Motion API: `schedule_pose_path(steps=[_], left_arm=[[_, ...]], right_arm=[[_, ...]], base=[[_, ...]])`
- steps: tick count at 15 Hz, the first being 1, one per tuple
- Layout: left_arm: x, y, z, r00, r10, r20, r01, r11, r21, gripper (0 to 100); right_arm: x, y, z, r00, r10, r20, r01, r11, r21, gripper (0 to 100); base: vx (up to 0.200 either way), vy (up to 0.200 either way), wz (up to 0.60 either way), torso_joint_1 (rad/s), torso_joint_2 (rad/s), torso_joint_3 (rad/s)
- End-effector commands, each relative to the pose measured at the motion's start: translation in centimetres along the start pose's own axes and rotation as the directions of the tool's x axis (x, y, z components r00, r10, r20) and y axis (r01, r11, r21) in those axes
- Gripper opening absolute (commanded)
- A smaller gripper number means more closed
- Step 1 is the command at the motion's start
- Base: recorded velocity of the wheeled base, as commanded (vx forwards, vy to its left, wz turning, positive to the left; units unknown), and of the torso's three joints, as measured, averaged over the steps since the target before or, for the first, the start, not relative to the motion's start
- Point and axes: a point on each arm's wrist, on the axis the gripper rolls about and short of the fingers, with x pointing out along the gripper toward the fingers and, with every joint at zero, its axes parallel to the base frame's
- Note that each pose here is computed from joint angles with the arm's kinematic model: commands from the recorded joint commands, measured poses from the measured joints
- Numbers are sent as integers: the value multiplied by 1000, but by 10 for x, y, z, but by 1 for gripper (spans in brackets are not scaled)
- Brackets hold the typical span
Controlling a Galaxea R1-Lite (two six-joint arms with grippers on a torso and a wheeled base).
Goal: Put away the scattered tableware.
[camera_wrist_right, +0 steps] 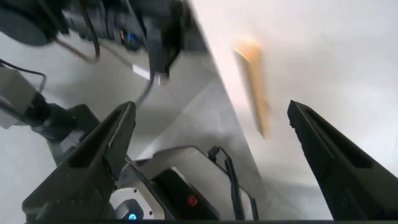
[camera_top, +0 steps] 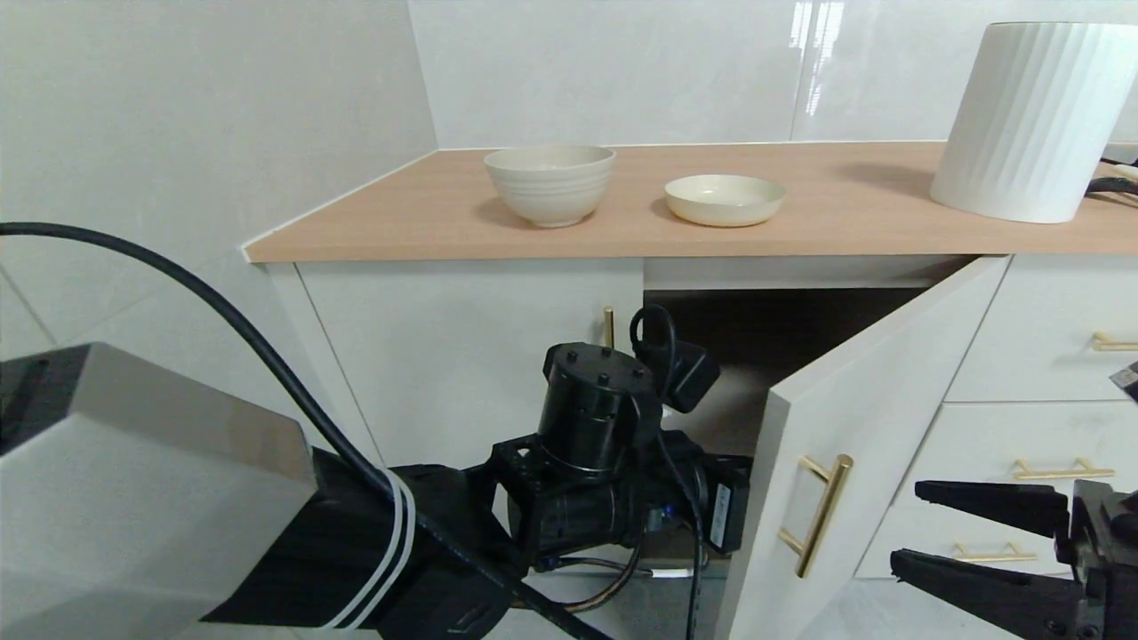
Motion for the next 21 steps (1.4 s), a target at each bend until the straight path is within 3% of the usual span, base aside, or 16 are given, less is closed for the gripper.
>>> schedule_pose_path(steps=[1,3,9,10,11,14,17,18,19,20,21], left_arm=[[4,-3,1,1000,-8,2,8,1000,4,0],[16,-7,-1,1000,-21,-3,21,1000,10,0],[28,-52,-12,995,-98,-20,99,994,50,0],[28,-54,-12,995,-102,-22,103,993,50,0],[33,-65,-16,991,-127,-29,129,990,59,0],[51,-81,-20,986,-162,-25,164,983,79,0],[78,-110,-24,973,-231,-14,231,967,103,0],[95,-136,-32,962,-272,-28,273,955,116,0],[98,-144,-32,962,-272,-16,271,955,122,0],[96,-152,-28,968,-249,18,245,961,131,0],[82,-154,-11,972,-227,63,218,968,126,0]], right_arm=[[-12,7,10,997,15,72,-13,1000,-28,100],[-22,12,16,992,26,121,-21,999,-42,100],[-60,31,40,949,78,305,-56,995,-82,100],[-61,32,41,947,80,312,-57,995,-83,100],[-66,35,44,938,89,336,-61,994,-93,100],[-76,39,45,924,99,370,-63,992,-109,100],[-85,43,49,908,112,405,-66,990,-127,100],[-85,43,49,907,110,407,-63,990,-127,100],[-85,43,49,907,110,407,-63,990,-127,100],[-85,43,49,907,111,405,-64,990,-127,100],[-83,42,49,910,107,401,-62,990,-124,100]], base=[[0,0,0,0,0,0],[0,0,0,0,0,0],[0,0,0,0,0,0],[0,0,0,0,0,0],[0,0,0,0,0,0],[0,0,0,0,0,0],[0,0,0,0,0,0],[0,0,0,0,0,0],[0,0,0,0,0,0],[0,0,0,0,0,0],[0,0,0,0,0,0]])
